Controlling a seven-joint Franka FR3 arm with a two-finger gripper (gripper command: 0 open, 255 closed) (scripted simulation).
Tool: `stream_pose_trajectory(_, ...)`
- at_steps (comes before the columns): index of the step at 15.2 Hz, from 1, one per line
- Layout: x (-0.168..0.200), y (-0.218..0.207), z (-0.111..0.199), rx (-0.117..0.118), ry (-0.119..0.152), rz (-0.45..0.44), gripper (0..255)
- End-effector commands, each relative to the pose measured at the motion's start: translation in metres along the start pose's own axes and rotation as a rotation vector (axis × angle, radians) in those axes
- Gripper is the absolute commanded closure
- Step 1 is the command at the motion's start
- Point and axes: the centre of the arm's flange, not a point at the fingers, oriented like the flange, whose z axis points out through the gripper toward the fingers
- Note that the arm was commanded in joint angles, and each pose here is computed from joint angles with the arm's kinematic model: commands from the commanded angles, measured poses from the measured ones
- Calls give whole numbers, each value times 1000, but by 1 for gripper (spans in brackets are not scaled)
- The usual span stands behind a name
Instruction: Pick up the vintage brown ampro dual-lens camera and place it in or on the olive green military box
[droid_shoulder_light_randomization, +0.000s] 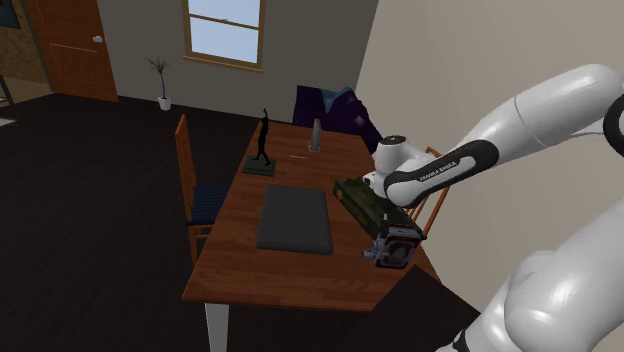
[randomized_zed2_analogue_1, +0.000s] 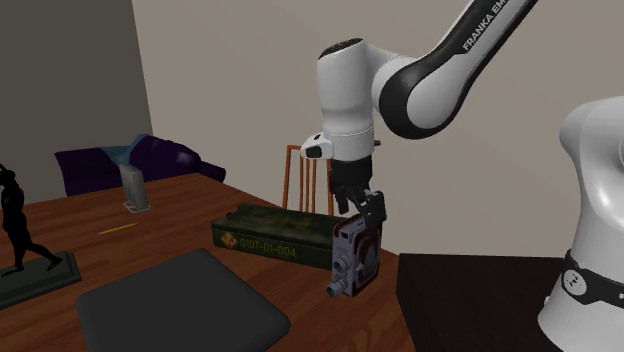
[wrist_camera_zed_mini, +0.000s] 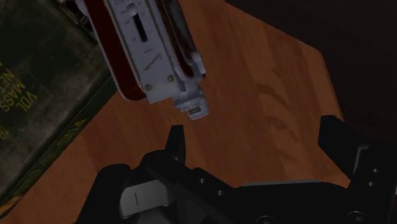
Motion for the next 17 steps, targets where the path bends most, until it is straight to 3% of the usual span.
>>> stream_pose_trajectory(1, 6, 9, 24, -9, -12, -58, 0)
stream_pose_trajectory(9, 37, 40, 121, -42, -65, -279, 0)
stream_pose_trajectory(17, 37, 44, 163, -44, -68, -293, 0)
